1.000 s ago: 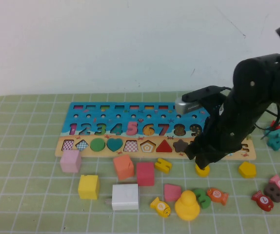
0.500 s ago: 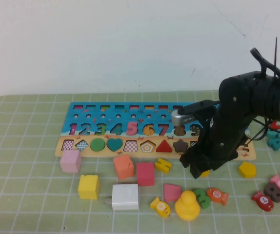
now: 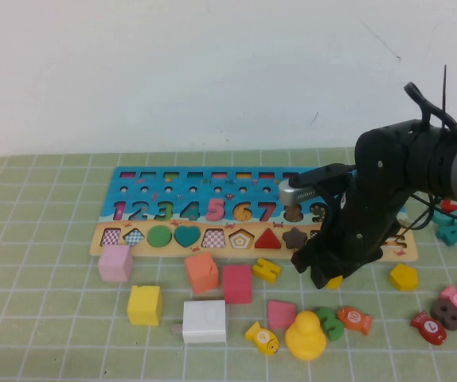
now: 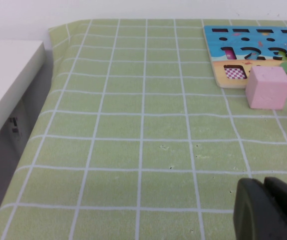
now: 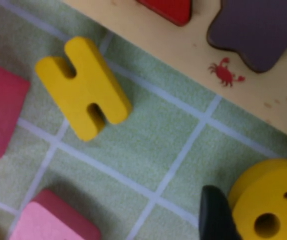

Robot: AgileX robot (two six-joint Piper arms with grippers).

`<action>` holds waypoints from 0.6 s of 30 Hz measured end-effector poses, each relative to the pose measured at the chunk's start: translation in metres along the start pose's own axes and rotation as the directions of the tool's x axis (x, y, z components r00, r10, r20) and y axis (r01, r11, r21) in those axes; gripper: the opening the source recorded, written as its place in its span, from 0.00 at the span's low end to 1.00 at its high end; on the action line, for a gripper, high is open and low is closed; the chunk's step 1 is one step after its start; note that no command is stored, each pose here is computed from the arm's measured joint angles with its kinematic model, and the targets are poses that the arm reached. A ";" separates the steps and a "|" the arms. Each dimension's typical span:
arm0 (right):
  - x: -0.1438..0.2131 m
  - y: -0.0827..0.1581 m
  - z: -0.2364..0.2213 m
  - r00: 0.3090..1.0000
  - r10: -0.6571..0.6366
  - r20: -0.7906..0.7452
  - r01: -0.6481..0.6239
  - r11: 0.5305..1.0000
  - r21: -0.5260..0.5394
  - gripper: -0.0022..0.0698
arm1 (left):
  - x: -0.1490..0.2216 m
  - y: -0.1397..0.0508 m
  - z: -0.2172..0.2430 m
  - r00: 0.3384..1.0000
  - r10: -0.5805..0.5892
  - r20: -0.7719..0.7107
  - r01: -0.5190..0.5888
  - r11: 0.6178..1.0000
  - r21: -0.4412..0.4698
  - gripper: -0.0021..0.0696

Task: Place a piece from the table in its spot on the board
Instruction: Pick up the "number 6", then place the "number 6" into the hole of the number 6

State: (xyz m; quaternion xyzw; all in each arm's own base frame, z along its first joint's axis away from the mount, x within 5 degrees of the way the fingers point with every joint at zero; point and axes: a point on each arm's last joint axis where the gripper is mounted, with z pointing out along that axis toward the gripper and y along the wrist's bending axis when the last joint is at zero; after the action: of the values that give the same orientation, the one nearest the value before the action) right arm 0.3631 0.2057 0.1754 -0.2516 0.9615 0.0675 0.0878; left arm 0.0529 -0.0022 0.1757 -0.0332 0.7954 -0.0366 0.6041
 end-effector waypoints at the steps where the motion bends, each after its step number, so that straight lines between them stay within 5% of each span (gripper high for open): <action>1: 0.000 0.000 0.000 1.000 0.000 0.001 0.000 1.000 0.000 0.51 | 0.000 0.000 0.000 1.000 0.000 0.000 0.000 1.000 0.000 0.03; 7: -0.005 0.000 -0.003 1.000 -0.002 -0.005 0.002 1.000 -0.002 0.42 | 0.000 0.000 0.000 1.000 0.000 0.000 0.000 1.000 0.000 0.03; 18: -0.038 0.008 -0.046 0.991 0.011 0.134 -0.004 0.999 -0.052 0.42 | 0.000 0.000 0.000 1.000 0.000 0.000 0.000 1.000 0.000 0.03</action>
State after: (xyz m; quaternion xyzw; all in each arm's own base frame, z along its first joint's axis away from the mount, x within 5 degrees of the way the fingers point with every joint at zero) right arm 0.3855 0.2230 0.2286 -0.2449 0.9523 0.1093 0.1456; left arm 0.0529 -0.0022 0.1757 -0.0332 0.7954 -0.0366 0.6041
